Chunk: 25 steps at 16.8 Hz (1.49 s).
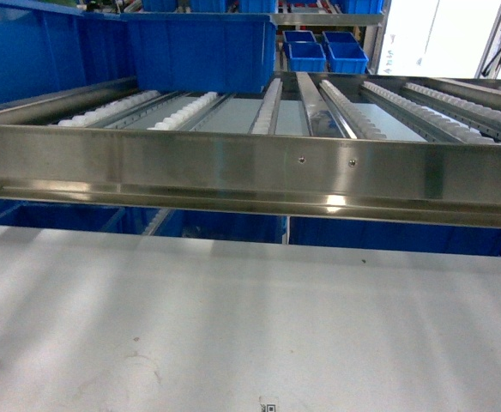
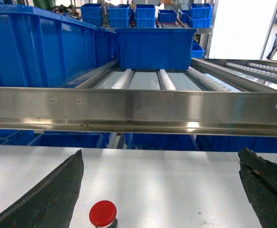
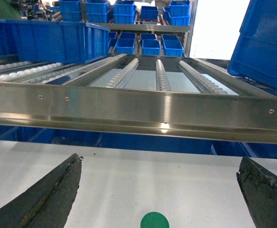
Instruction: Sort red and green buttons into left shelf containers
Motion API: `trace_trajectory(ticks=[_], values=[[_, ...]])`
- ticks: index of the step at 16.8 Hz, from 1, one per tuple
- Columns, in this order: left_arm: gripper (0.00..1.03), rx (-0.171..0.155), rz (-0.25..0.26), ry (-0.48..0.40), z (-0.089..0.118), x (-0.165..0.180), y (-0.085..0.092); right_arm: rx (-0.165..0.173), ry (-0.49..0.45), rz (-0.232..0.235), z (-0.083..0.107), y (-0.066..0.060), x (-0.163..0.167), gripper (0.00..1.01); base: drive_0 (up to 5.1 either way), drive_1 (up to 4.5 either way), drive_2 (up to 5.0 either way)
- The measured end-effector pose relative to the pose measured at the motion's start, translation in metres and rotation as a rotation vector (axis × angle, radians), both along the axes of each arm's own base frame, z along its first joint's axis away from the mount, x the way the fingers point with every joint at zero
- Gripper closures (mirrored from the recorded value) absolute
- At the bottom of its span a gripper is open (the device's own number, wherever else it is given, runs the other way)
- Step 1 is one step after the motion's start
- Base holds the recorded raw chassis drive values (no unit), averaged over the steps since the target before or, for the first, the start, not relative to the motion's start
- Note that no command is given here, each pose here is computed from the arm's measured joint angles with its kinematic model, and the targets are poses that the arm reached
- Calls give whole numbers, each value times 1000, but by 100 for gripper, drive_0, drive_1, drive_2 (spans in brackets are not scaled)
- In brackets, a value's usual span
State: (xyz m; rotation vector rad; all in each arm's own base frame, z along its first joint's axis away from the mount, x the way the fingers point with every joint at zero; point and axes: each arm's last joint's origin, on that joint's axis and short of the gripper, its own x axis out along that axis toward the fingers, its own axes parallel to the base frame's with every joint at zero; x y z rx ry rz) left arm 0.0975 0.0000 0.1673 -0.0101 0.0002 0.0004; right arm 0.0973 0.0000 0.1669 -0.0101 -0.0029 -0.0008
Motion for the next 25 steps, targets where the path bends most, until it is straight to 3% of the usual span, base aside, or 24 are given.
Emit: trace_trajectory(ticks=[7,9,10,12,14,15,17,21,25], values=[[5,0,0,0,0,0,0,0,0,0,0,0,0,3,0,0,0],[5,7,51,-42,5,3,24,-25,57,36,-4,10,7,3,0,0,0],[5,5,49,-21,4,6,29,-28,75,30,-5,11,10,3,0,0,0],[5,-3,10,41,-1,18,37,-39,107,27,-7,13,22,3,0,0,0],[5,-44,-43,169,-5,37,44,-49,158,34,-3,13,45,3,0,0,0],[5,-48,-62,216,-2,50,47,-57,179,21,0,11,57,3,0,0,0],[5,-26,-113,291,-4,72,49,-53,264,25,-2,8,79,3,0,0,0],[5,-9,-155,475,-19,106,51,-35,474,41,-21,4,108,3,0,0,0],[5,44,-200,491,-17,128,45,-10,554,51,-31,-2,121,3,0,0,0]])
